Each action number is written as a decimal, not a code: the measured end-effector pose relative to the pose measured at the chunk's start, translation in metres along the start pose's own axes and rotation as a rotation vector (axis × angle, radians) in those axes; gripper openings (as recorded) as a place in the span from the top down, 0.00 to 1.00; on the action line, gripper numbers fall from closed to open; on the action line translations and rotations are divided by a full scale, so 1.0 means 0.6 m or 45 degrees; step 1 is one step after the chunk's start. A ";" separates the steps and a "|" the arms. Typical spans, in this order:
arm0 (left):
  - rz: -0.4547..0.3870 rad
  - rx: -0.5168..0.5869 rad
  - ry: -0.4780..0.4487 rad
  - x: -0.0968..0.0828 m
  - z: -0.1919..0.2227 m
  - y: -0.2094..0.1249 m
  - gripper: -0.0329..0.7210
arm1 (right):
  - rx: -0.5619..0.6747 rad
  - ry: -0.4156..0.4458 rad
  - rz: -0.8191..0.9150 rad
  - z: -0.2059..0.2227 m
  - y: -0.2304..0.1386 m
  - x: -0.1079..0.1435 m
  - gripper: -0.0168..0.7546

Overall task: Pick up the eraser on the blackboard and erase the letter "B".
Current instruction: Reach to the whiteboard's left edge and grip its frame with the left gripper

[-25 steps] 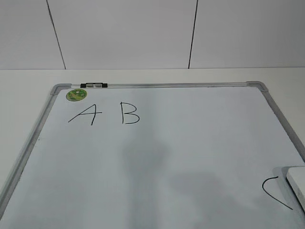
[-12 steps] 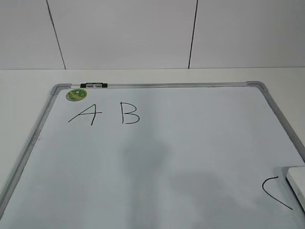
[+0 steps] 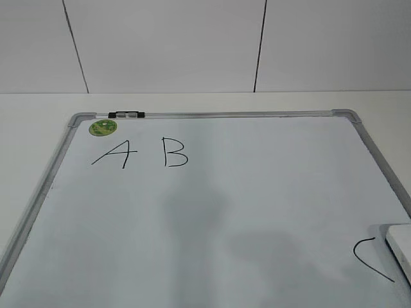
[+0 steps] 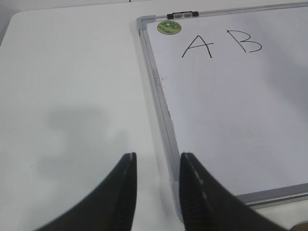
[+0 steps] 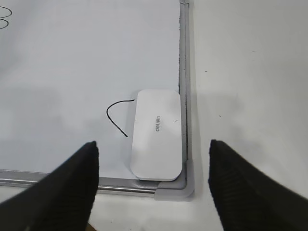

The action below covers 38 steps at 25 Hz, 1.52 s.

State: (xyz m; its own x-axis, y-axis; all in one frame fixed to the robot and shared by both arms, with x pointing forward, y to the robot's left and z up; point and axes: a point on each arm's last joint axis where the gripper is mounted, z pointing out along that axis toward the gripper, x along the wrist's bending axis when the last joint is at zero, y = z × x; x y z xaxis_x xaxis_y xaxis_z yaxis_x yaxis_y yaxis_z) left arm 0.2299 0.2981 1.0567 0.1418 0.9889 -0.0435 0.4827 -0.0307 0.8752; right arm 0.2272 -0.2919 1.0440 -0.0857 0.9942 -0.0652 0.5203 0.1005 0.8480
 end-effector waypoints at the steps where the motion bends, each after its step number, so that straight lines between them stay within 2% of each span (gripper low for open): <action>1: 0.000 0.000 0.000 0.000 0.000 0.000 0.64 | 0.000 0.000 0.000 0.000 0.000 0.000 0.26; 9: -0.002 0.049 0.001 0.000 0.008 0.008 0.64 | 0.004 0.009 0.002 -0.004 0.001 0.001 0.27; 12: -0.006 0.134 0.003 0.000 0.019 0.034 0.64 | 0.041 0.013 0.031 -0.002 0.004 0.001 0.27; 17: -0.013 0.274 0.007 0.000 0.047 0.091 0.64 | 0.190 0.059 0.119 0.015 0.019 0.002 0.26; 23: -0.061 0.509 0.018 0.002 0.119 0.167 0.64 | 0.416 0.121 0.193 0.039 0.053 0.002 0.26; 29: -0.091 0.753 0.028 0.004 0.207 0.202 0.64 | 0.593 0.146 0.260 0.076 0.100 -0.003 0.26; 38: -0.103 0.938 0.039 0.010 0.342 0.238 0.64 | 0.792 0.190 0.309 0.134 0.135 -0.006 0.26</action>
State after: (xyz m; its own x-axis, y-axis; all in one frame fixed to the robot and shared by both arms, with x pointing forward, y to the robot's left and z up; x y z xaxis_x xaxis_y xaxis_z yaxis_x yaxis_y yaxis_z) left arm 0.4768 0.2699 1.0827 0.0620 0.9955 -0.0714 0.9470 -0.0361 0.3193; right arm 0.3377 -0.2842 1.0705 0.0025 0.9799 0.1997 0.9273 -0.0770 0.3662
